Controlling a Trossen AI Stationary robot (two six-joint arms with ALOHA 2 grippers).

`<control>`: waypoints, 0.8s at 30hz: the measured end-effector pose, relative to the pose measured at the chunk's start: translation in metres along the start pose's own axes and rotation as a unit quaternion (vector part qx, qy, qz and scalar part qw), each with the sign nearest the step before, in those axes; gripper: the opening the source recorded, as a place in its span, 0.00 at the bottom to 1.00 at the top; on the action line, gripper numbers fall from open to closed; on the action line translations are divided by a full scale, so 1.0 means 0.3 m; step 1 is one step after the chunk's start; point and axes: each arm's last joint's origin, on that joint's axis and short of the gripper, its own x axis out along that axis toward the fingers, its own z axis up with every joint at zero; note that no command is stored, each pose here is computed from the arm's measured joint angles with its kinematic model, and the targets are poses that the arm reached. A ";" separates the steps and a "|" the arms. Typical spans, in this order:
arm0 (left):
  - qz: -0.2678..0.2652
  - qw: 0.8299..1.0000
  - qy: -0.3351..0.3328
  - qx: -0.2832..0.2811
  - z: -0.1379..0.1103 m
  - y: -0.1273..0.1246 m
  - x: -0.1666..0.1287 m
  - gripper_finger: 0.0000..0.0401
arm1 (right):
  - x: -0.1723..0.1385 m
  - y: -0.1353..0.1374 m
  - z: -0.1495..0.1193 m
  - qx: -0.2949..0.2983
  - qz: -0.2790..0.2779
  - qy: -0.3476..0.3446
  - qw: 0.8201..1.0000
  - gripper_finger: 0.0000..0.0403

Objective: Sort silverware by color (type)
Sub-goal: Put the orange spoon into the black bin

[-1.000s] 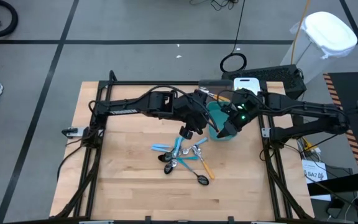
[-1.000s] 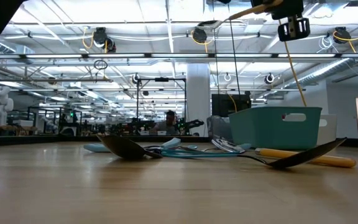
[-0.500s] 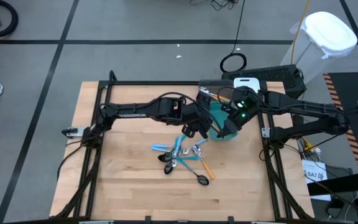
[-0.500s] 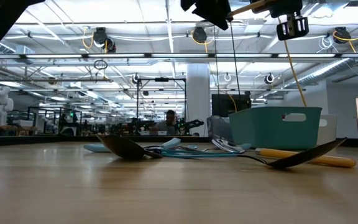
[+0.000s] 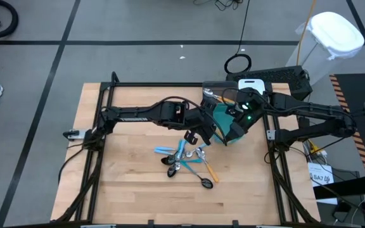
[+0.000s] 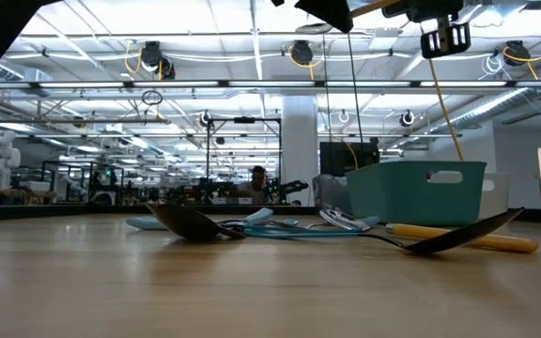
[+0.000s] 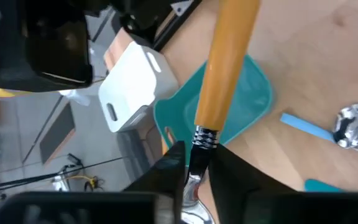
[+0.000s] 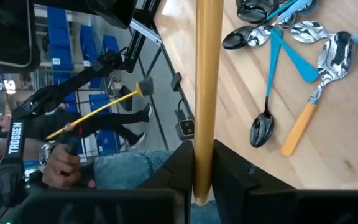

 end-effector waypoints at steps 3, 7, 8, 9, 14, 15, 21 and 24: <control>-0.019 1.000 0.009 -0.007 -0.007 -0.012 -0.001 0.07 | 0.000 -0.002 -0.001 -0.008 -0.004 0.000 1.000 0.09; -0.043 0.998 0.012 -0.041 -0.014 -0.022 -0.001 0.05 | 0.000 -0.002 0.000 -0.022 -0.006 -0.005 1.000 0.11; -0.046 0.997 0.016 -0.054 -0.015 -0.025 -0.002 0.05 | 0.000 -0.002 0.001 -0.023 -0.010 -0.010 1.000 0.11; -0.047 0.996 0.019 -0.070 -0.016 -0.027 -0.002 0.05 | 0.000 -0.003 0.002 -0.023 -0.015 -0.015 0.999 0.12; -0.053 0.987 0.032 -0.147 -0.020 -0.034 -0.004 0.05 | 0.001 -0.004 0.003 -0.024 -0.022 -0.023 0.999 0.18; -0.056 0.984 0.038 -0.162 -0.023 -0.036 -0.005 0.05 | 0.001 -0.005 0.004 -0.023 -0.027 -0.028 0.999 0.20; -0.094 0.959 0.066 -0.257 -0.042 -0.055 -0.008 0.05 | -0.006 -0.011 0.011 -0.042 -0.075 -0.083 0.993 0.37; -0.129 0.941 0.065 -0.306 -0.046 -0.061 -0.009 0.05 | -0.005 -0.007 0.009 -0.075 -0.093 -0.096 0.988 0.46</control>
